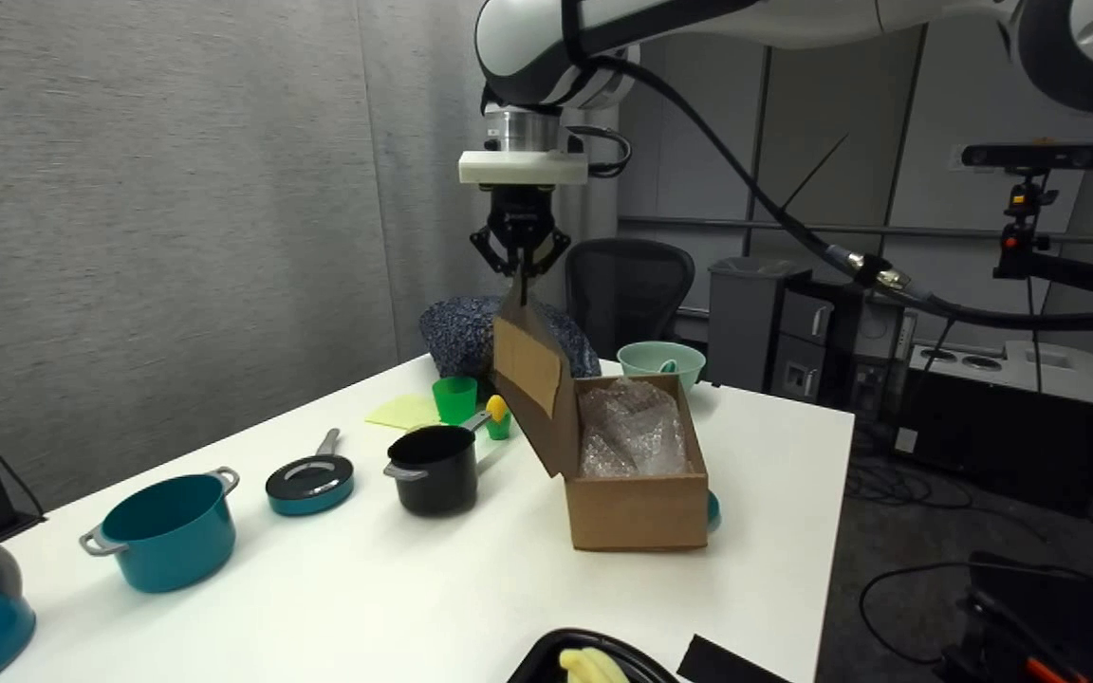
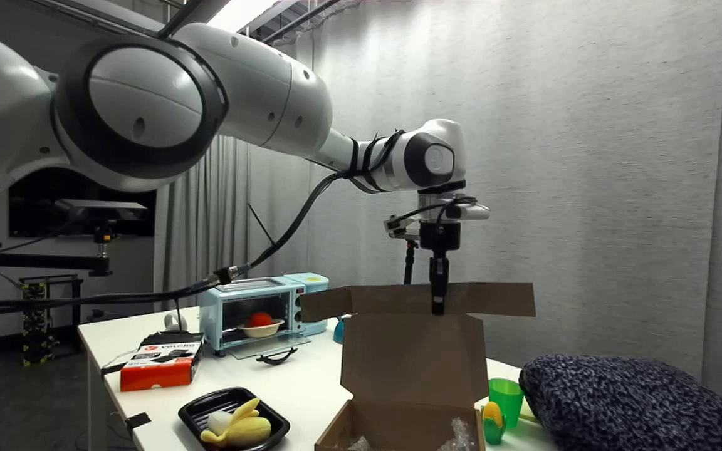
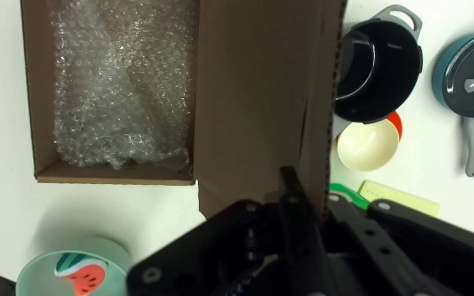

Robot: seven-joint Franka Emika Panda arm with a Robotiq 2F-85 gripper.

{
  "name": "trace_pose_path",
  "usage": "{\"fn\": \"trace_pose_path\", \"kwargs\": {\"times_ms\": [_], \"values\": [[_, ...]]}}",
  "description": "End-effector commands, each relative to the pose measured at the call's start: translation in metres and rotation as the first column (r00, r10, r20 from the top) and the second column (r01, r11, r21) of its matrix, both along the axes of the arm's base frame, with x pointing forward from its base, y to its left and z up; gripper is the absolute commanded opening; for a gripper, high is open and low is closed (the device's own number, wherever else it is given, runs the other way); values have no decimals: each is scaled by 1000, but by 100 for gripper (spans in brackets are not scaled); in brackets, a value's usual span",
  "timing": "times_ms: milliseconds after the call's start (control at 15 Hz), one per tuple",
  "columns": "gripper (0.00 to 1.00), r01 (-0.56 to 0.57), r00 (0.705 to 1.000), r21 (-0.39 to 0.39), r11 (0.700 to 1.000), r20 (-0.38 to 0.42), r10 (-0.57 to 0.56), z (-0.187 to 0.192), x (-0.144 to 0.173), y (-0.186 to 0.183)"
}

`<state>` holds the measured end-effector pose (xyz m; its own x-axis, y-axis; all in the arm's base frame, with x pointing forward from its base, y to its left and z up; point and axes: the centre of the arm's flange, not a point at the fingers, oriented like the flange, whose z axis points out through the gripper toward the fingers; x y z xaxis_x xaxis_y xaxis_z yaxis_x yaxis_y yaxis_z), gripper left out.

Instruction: Move the box forward, then close the lid of the box

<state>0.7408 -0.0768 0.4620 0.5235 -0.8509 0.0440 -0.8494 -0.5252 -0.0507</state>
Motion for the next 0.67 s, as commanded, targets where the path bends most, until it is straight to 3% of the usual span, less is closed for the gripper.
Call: {"fn": "trace_pose_path", "kwargs": {"times_ms": [0, 67, 133, 600], "values": [[1, -20, 995, -66, 998, 100, 26, 13, -33, -6], [1, -11, 993, -53, 999, 119, 17, 15, -31, -8], [4, -2, 996, -41, 999, 85, 6, 14, -3, -6], [4, 1, 994, -41, 999, 105, 4, 16, -9, -7]]}}
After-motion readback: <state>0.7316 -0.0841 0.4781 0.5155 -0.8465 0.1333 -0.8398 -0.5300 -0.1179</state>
